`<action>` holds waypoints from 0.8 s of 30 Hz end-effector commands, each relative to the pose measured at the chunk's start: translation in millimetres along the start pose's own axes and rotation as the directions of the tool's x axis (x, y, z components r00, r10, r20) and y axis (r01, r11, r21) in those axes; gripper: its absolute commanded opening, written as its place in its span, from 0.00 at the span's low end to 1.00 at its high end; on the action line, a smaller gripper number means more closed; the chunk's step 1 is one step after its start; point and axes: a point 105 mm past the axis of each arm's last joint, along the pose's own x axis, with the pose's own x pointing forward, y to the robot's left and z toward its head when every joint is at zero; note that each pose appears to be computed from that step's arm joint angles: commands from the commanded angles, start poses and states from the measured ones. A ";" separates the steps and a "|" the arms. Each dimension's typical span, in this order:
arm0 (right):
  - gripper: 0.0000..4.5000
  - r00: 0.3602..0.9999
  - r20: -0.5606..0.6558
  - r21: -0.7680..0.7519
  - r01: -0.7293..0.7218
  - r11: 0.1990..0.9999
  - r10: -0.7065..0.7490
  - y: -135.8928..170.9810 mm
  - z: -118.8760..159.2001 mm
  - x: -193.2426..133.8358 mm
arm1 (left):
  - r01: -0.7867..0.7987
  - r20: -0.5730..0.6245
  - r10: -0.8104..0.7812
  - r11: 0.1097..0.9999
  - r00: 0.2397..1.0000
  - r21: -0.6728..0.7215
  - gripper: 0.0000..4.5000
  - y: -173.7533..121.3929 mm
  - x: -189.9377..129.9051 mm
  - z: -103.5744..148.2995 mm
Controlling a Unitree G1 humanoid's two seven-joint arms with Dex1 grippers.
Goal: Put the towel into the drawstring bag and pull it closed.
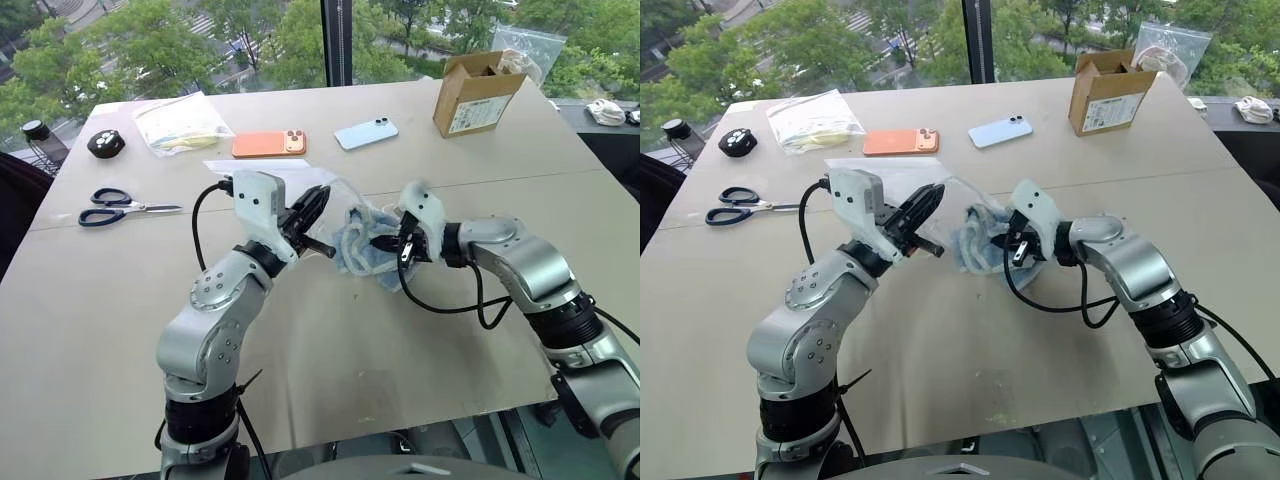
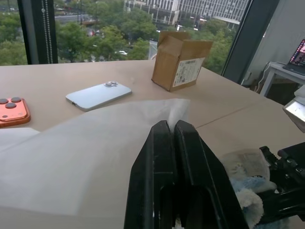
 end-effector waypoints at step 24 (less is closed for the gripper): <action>0.02 0.620 0.741 0.669 -0.650 0.361 -0.258 0.4 90.4 -11.5 | 0.159 -0.043 -0.162 0.985 0.986 -0.070 0.00 -15.1 -9.1 -4.7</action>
